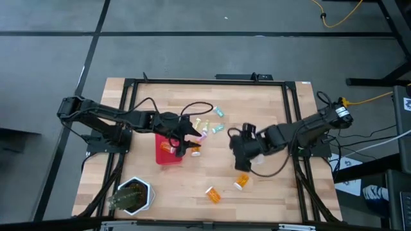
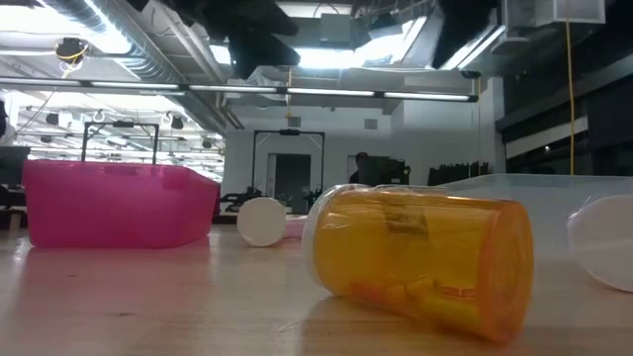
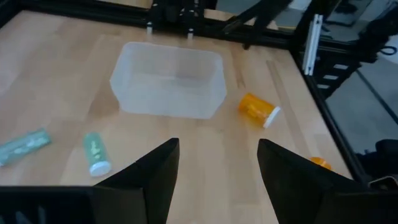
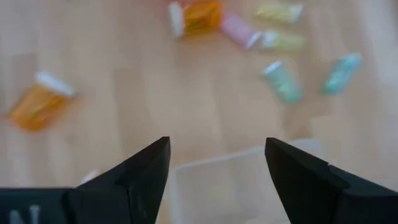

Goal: Pick and place medicine bottles into bin by pill shape (circle, oval)
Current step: Put the big orange pill bottle into the red bin

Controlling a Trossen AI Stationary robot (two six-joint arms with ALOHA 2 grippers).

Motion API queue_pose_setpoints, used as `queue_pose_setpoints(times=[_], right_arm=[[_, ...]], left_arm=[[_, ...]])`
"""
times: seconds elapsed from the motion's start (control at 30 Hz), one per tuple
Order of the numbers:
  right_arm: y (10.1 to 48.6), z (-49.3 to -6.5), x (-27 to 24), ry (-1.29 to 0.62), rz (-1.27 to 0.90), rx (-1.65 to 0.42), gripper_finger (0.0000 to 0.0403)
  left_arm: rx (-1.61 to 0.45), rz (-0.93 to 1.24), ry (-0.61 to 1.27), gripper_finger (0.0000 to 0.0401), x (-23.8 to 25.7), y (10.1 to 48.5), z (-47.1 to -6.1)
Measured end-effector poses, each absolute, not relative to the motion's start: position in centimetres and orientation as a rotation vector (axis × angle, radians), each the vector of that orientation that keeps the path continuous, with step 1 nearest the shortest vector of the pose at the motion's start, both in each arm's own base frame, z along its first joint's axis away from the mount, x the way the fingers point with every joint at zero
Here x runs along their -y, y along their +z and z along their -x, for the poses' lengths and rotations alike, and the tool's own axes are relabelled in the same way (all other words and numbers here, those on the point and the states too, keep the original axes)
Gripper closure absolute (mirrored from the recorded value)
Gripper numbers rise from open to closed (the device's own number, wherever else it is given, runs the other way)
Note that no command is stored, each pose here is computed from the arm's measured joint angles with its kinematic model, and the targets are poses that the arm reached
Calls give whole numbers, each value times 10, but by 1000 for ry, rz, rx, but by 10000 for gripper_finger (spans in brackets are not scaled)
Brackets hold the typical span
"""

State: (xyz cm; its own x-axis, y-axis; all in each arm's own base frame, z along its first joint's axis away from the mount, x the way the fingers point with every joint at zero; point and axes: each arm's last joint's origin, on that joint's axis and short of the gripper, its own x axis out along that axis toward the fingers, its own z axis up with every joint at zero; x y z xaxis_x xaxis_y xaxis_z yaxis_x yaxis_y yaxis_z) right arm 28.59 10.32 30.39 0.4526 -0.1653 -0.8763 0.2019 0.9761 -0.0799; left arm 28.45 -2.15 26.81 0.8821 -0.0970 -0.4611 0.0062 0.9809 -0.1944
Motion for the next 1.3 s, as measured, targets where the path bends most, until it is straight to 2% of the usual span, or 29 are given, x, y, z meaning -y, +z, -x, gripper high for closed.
queue_pose_setpoints(times=[0.17,0.57,0.8,1.07,1.3], right_arm=[[300,-272,-135,-203,-143,-1079,139],[313,-238,-224,127,-234,-885,139],[286,-238,-255,167,-300,-988,139],[246,-254,-256,111,-239,-1181,139],[230,-254,-245,56,77,-1208,139]], left_arm=[[-485,182,-109,189,38,269,-283],[-462,144,-127,189,91,270,-271],[-461,127,-165,189,107,271,-265],[-441,132,-166,189,108,272,-266],[-433,118,-168,189,108,273,-266]])
